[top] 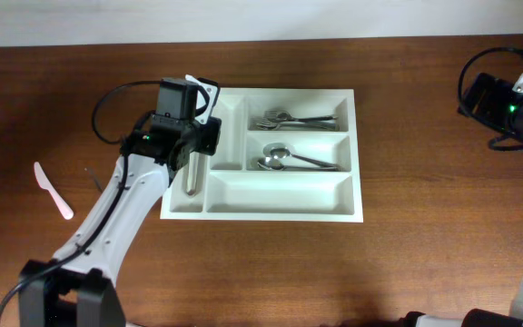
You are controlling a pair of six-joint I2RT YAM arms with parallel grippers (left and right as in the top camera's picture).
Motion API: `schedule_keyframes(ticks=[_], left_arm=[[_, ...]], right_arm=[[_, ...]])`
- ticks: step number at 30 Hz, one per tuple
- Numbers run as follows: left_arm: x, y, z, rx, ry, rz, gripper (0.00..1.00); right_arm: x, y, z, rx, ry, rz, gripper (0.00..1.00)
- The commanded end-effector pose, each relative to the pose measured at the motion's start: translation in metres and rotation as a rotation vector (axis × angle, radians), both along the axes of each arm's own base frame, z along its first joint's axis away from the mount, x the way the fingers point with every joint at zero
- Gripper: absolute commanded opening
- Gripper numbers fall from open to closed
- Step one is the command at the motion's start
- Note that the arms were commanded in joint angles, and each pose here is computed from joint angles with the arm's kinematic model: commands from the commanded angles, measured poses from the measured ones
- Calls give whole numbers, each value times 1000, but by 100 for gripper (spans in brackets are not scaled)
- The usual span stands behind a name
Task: Pack container
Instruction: 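Place the fork in the narrow left-middle compartment and release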
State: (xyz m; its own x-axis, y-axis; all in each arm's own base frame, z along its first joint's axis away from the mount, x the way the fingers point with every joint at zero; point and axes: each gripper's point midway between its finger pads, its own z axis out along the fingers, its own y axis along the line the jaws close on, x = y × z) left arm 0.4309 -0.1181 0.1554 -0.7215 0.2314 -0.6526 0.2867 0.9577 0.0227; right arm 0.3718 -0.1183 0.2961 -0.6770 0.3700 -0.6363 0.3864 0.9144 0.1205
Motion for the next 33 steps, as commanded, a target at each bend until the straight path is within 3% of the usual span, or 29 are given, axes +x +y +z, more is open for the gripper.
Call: schedule_keyframes(ticks=[1, 8, 33], left_arm=[[4, -4, -26, -58, 70, 68, 2], [6, -20, -62, -90, 143, 12, 2], [10, -41, -71, -105, 138, 2, 2]], right_arm=[[0, -1, -2, 10, 2, -8, 99], [0, -1, -2, 10, 2, -8, 99], [0, -1, -2, 10, 2, -8, 99]])
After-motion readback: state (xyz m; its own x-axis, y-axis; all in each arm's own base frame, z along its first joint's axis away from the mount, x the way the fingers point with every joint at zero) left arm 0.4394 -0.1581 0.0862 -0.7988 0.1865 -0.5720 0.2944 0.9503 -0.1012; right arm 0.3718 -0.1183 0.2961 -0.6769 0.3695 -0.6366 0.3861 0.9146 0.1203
